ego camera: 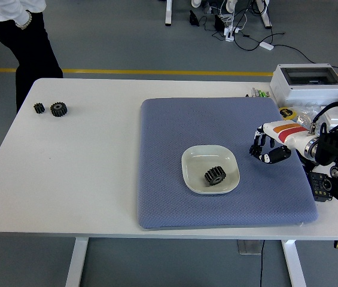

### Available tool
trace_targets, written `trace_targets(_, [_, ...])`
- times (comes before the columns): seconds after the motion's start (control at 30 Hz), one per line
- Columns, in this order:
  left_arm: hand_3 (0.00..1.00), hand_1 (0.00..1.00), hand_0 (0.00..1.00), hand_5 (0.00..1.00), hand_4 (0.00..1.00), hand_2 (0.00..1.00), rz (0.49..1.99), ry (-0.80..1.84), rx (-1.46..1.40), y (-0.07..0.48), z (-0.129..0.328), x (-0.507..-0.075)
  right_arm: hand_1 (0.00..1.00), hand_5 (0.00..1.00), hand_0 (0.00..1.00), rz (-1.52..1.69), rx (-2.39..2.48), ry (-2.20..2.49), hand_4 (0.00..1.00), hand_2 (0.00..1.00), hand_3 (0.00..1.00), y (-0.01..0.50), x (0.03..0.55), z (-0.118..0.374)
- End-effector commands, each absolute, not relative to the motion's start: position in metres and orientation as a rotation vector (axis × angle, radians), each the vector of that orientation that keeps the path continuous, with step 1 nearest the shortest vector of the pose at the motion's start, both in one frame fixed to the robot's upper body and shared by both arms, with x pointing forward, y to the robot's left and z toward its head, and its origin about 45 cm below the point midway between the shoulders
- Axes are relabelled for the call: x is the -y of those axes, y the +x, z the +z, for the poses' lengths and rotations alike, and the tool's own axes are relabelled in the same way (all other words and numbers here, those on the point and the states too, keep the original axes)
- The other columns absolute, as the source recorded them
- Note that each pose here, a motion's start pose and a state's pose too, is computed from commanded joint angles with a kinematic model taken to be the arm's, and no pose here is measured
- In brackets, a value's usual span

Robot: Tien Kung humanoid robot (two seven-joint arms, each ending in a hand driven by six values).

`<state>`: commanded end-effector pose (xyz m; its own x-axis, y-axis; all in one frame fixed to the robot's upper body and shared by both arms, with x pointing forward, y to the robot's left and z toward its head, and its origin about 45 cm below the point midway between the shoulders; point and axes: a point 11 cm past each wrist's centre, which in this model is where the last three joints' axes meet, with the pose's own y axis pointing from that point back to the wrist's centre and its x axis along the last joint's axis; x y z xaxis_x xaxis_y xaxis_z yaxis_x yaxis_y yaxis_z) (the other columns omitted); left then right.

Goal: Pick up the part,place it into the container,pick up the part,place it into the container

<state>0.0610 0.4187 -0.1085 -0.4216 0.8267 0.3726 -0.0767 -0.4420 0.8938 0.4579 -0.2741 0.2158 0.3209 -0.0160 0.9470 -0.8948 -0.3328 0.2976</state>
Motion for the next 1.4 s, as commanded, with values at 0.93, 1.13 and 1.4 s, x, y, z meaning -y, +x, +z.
trace_targets(0.93, [0.568,0.763,0.778,0.6,0.677,0.774,1.916,1.15,-1.126,0.063,-0.108,-0.418,0.394,0.27,0.161,1.332,0.609,1.819,0.701,0.507,0.511,0.408,0.179,0.252])
trace_targets(1.13, [0.567,0.763,0.778,0.601,0.679,0.774,1.916,1.149,-1.125,0.064,-0.108,-0.418,0.395,0.271,0.163,1.341,0.576,1.821,0.701,0.507,0.51,0.405,0.173,0.249])
trace_targets(1.4, [0.568,0.763,0.778,0.6,0.68,0.774,1.916,1.147,-1.127,0.064,-0.108,-0.418,0.398,0.286,0.163,1.33,0.534,1.812,0.714,0.509,0.511,0.402,0.173,0.242])
